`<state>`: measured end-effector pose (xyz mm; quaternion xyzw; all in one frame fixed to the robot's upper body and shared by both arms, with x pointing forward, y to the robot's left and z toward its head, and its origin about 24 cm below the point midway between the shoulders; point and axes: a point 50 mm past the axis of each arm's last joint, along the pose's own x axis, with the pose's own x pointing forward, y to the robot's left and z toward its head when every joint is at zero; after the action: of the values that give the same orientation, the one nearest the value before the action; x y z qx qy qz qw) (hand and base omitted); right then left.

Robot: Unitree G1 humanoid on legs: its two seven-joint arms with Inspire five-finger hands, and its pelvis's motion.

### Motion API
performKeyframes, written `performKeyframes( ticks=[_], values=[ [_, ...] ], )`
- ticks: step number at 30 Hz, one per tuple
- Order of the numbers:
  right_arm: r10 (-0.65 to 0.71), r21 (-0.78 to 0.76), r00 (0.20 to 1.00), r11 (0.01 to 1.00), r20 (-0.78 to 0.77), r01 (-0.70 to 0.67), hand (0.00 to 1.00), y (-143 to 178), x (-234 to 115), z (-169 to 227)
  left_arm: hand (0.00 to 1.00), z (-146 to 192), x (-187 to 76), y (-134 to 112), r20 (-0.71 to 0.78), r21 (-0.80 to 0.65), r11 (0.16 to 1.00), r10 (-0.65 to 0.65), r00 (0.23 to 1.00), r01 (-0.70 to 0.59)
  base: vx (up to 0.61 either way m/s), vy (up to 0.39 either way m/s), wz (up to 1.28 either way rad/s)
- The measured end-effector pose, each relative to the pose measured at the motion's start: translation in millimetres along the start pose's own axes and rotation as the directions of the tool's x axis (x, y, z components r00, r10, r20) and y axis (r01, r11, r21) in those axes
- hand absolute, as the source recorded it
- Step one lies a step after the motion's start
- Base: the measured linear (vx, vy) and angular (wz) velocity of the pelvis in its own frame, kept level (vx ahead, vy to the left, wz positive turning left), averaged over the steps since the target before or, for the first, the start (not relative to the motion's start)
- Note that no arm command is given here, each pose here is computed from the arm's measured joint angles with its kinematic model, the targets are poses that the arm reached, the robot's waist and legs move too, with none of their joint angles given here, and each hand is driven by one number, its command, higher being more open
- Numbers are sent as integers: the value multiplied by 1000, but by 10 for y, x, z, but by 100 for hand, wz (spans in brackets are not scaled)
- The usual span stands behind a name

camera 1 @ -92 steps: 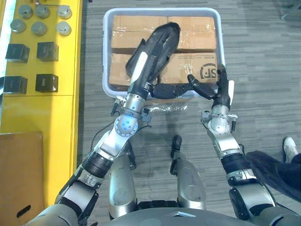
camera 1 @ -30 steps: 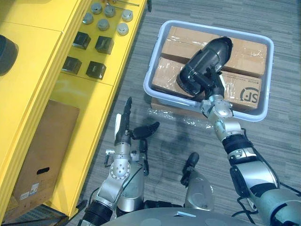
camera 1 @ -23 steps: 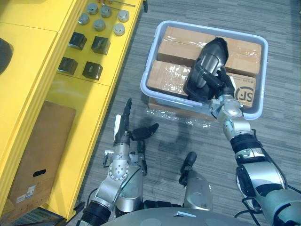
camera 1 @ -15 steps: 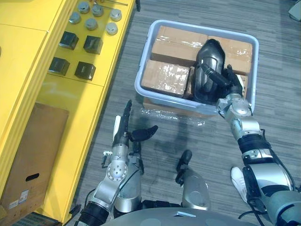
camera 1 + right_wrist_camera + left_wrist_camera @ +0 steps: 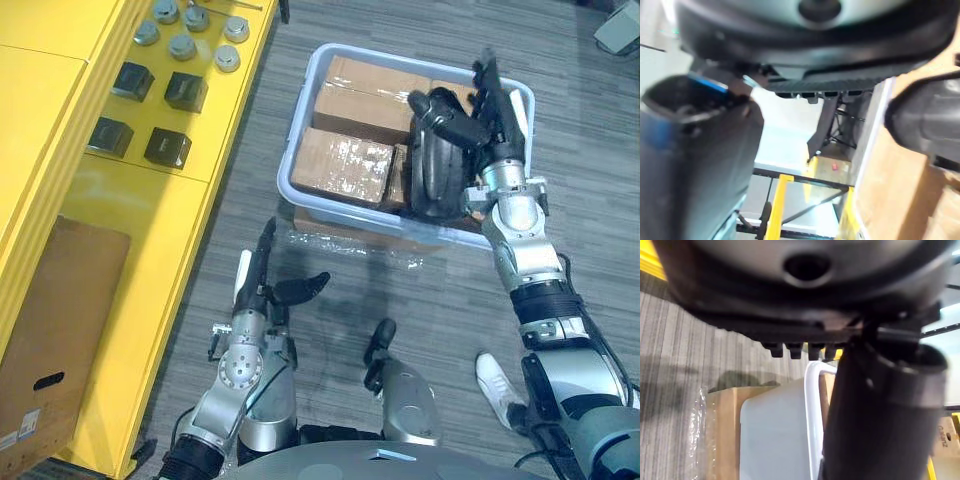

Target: Walk over and take three plastic housings, then place them on the shelf

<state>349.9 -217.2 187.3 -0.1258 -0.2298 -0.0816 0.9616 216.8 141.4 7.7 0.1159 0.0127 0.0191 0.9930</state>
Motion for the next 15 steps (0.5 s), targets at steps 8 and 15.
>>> performKeyframes(
  ticks=[8, 15],
  values=[
    [-288, -204, 937, 947, -199, 248, 100, -523, -226, -370, 100, 61, 1, 30, 29, 8, 1000, -9, 1000, 9, 11, 18, -11],
    [-372, -354, 871, 900, -321, 255, 100, -886, -269, -594, 100, 69, 0, -15, 31, 2, 999, -38, 999, 38, 17, 20, -5]
  ],
)
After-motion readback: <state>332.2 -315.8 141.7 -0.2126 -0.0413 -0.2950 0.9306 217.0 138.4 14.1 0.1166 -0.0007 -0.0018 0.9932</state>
